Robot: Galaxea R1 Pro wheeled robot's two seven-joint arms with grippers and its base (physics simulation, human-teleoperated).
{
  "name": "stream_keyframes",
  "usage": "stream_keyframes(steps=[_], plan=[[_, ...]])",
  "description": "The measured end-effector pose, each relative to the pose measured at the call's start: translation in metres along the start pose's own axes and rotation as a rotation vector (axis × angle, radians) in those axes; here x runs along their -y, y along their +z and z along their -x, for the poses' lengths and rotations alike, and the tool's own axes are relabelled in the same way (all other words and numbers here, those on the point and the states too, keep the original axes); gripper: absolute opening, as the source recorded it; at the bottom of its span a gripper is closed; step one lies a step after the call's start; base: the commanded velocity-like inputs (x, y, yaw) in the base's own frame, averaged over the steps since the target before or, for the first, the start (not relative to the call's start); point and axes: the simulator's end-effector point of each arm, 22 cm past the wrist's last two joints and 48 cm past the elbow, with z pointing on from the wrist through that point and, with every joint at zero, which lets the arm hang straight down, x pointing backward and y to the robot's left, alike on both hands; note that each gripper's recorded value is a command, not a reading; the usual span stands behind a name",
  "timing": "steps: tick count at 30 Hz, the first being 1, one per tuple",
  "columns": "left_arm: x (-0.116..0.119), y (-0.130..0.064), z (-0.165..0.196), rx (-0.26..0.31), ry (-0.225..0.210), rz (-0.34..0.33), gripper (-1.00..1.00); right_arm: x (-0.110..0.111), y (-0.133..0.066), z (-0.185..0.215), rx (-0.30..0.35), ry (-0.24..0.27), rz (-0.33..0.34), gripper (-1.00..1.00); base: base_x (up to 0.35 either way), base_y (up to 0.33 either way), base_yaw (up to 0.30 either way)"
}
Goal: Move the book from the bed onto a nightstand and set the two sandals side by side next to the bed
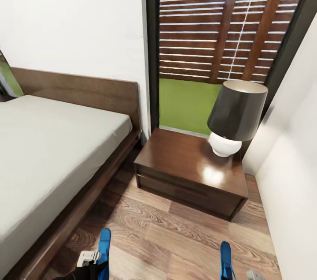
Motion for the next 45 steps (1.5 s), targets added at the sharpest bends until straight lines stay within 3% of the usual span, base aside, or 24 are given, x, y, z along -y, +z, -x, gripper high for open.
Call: stream_keyframes(steps=[45], plan=[[-0.0003, -0.0001, 0.0001, 0.0, 0.0, 0.0, -1.0, 0.0005, -0.0003, 0.0005, 0.001, 0.001, -0.001, -1.0, 0.0, -0.005, 0.292]])
